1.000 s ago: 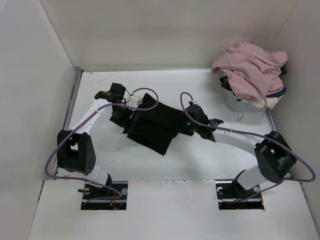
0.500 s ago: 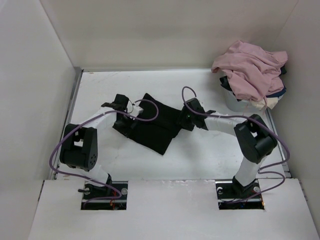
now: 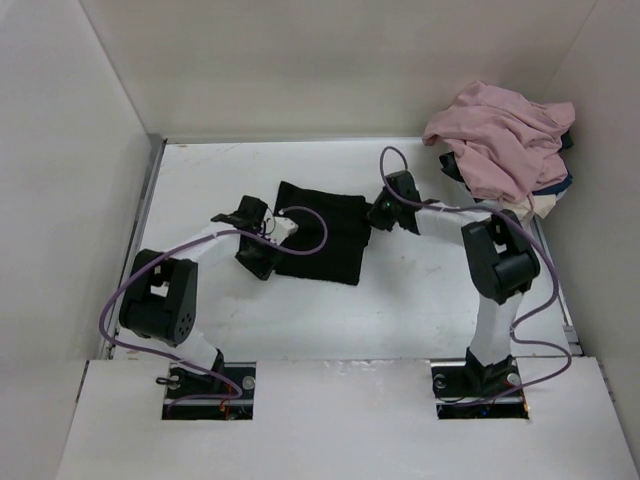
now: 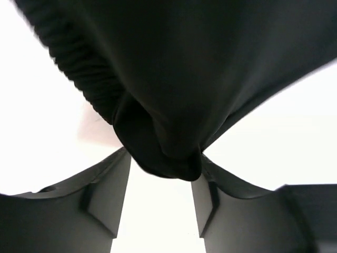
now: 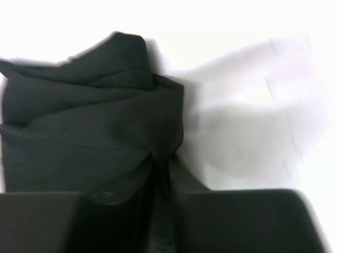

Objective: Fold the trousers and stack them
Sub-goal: Fold the trousers

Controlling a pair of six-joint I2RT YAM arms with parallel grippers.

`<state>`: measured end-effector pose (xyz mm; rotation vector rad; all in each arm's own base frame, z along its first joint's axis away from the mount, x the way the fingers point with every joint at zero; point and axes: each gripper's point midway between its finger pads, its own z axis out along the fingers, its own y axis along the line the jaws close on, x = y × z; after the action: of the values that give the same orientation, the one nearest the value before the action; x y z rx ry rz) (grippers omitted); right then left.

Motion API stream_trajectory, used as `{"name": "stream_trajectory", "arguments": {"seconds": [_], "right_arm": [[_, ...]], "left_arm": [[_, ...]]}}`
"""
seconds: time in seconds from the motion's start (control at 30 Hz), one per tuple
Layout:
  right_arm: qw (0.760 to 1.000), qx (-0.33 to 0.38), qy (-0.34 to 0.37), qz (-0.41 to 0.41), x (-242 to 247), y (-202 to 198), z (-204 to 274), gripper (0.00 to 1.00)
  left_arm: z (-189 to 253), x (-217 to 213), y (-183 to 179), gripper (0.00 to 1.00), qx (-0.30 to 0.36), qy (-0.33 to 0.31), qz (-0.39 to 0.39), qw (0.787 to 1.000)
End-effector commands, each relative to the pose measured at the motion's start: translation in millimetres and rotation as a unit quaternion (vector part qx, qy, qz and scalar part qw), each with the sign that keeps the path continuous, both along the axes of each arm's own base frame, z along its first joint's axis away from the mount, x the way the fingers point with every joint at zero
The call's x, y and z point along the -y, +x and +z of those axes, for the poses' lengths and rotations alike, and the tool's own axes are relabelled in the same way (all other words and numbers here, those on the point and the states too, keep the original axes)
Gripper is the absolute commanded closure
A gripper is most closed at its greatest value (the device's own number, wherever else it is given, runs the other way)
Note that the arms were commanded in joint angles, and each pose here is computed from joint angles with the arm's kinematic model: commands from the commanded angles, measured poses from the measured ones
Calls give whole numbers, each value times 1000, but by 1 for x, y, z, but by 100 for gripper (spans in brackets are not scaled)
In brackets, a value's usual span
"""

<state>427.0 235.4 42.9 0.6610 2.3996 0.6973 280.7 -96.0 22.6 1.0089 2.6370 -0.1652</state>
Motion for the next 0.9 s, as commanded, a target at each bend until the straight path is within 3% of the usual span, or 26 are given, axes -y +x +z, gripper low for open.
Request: {"name": "stream_trajectory", "arguments": {"seconds": [0.0,0.1,0.17,0.37,0.47,0.53,0.6,0.67,0.87], "right_arm": [[992,100,28,76,-30,47,54,72],[988,118,33,92,-31,60,70,49],[986,134,29,98,-25,57,82,42],[983,149,-16,103,3,15,104,36],[984,131,-38,118,2,-15,95,36],[983,118,-47,130,-3,-34,87,36],[984,104,-49,138,-7,-51,77,35],[985,89,-46,142,-11,-66,65,35],[987,48,-20,152,-26,-99,34,31]], "left_arm": [[35,28,14,51,38,-69,-2,997],[55,34,13,48,21,-111,4,994],[77,36,12,48,14,-151,6,988],[169,35,27,41,22,-318,9,948],[191,38,38,41,20,-371,-6,928],[191,38,44,40,17,-376,-10,926],[177,33,63,35,25,-347,3,937],[156,34,96,33,50,-301,22,952],[121,62,179,32,115,-224,71,965]]}}
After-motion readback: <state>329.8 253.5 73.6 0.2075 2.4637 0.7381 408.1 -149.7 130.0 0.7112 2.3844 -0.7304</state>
